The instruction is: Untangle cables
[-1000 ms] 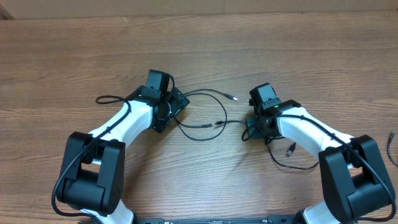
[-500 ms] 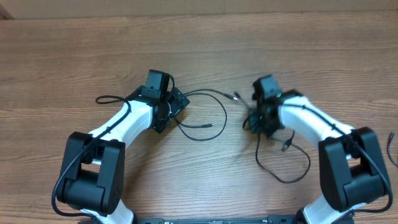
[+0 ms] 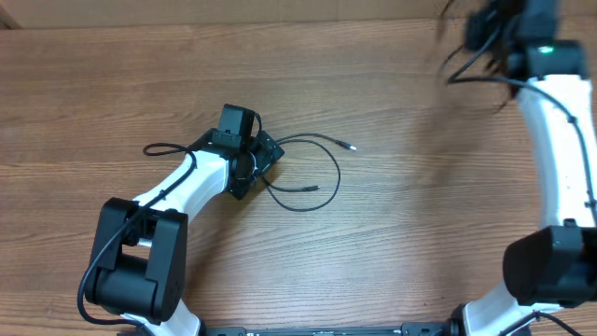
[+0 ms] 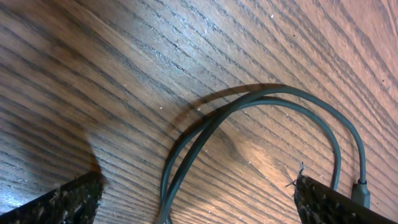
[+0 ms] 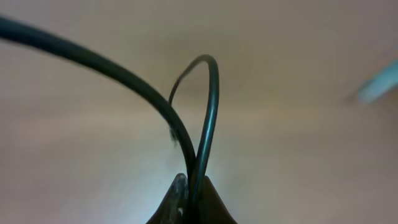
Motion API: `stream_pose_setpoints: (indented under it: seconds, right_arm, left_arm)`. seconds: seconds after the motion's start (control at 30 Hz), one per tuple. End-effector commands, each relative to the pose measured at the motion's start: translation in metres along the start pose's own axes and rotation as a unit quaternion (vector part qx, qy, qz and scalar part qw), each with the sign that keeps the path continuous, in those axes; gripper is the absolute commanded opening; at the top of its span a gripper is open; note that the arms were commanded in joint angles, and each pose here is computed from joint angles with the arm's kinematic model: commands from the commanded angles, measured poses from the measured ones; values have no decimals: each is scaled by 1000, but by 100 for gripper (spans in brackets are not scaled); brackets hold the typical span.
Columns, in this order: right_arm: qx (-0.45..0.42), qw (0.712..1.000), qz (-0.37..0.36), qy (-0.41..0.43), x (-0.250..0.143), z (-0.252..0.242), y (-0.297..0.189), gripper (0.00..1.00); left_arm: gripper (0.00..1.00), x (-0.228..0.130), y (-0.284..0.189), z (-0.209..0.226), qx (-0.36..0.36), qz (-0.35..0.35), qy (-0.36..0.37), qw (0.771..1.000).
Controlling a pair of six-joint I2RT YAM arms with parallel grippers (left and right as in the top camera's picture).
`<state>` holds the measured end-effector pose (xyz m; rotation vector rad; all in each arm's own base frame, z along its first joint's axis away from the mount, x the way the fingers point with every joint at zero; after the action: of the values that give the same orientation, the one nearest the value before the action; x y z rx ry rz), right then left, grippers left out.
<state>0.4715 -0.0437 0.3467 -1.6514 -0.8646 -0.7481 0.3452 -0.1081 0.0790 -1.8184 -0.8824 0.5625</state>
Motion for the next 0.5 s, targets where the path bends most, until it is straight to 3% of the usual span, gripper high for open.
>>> stream_pose_setpoints:
  seconds: [0.0, 0.13, 0.23, 0.47]
  right_arm:
    - [-101, 991, -49, -78, 21, -56, -13, 4]
    - [-165, 980, -100, -59, 24, -113, 5, 4]
    - [-145, 982, -108, -55, 9, -133, 32, 4]
    - [-86, 996, -14, 4, -80, -135, 133, 4]
  left_arm:
    - [100, -2, 23, 33, 66, -1, 3, 998]
    - [100, -2, 23, 33, 66, -1, 3, 998]
    - [100, -2, 23, 33, 66, -1, 3, 998]
    - [100, -2, 23, 33, 66, -1, 3, 998]
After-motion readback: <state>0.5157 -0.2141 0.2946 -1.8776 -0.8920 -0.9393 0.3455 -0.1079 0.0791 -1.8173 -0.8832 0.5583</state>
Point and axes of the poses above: each gripper's point midway between its finger pads, its own y axis out along the fingers, its own z axis along the line the jaws close on, x = y × z, the point moved 7 cm from there along -y, back along the fingers, and after that the axes turned 8 degrees about -y, right-handed, at the moved point
